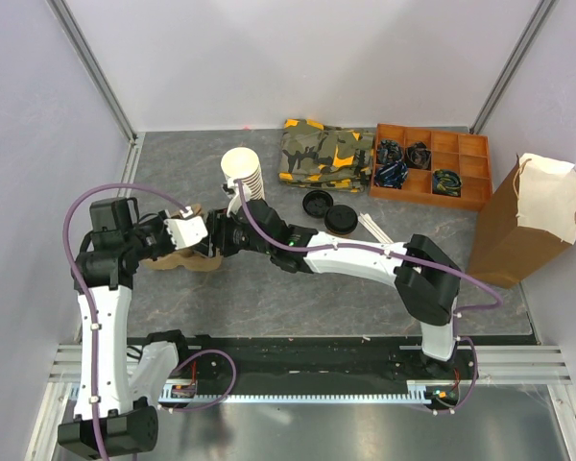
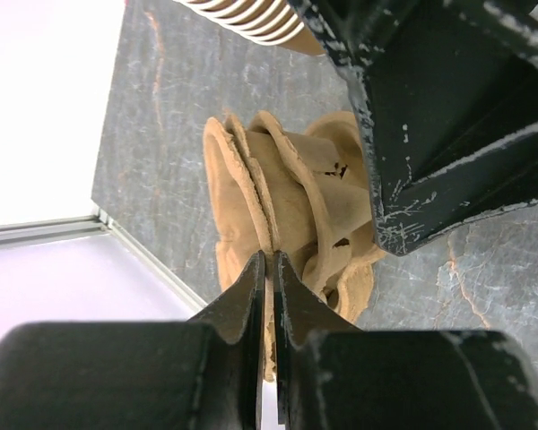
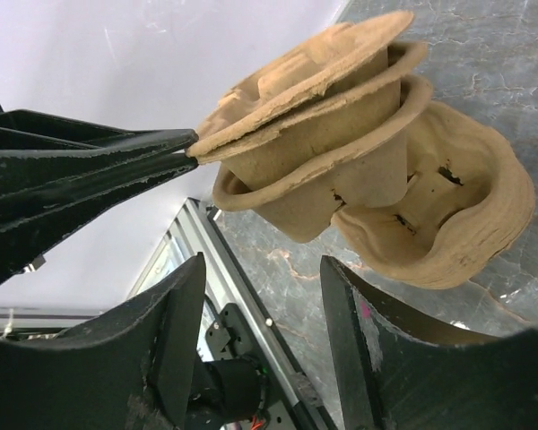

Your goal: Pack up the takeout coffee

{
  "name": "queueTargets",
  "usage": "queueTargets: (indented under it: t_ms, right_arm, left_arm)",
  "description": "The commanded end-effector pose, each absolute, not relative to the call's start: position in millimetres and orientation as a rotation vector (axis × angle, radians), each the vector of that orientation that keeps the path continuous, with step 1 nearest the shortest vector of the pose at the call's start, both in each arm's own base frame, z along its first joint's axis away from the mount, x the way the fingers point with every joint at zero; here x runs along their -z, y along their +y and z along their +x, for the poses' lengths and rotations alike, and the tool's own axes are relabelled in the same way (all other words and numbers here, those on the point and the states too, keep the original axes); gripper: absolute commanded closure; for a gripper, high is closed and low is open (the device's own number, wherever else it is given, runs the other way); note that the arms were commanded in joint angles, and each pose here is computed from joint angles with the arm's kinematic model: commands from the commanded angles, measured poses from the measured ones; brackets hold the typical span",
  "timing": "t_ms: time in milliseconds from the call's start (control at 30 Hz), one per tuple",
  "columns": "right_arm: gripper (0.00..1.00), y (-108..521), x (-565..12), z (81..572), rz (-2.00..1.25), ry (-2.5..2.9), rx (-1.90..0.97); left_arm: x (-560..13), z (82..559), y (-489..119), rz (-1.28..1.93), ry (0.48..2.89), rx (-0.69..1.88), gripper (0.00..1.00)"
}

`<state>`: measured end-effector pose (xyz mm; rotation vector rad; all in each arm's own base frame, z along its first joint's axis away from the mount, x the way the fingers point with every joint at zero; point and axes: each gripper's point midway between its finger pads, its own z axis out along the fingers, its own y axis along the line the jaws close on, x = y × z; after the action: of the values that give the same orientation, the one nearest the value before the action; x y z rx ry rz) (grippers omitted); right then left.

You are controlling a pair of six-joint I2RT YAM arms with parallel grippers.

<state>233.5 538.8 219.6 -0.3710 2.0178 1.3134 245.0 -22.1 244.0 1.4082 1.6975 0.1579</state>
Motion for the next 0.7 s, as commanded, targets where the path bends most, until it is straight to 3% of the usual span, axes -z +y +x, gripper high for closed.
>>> queueTargets:
  t_ms: [0,333,667]
  right_arm:
    - [0.37,532,-280,226,-0.357,1.913,-1.411]
    - [0.37,510,-262,240,-0.325,1.996,-1.385]
    - [0.45,510,-243,244,-0.312,2.057,-1.381]
  left_arm:
    - [-273,250,-23,1.416,1.580,-0.247,0.98]
    - [-247,239,-40,1.433,1.568,-0.118,0.98]
    - [-225,234,-51,1.436,1.576,-0.004,0.98]
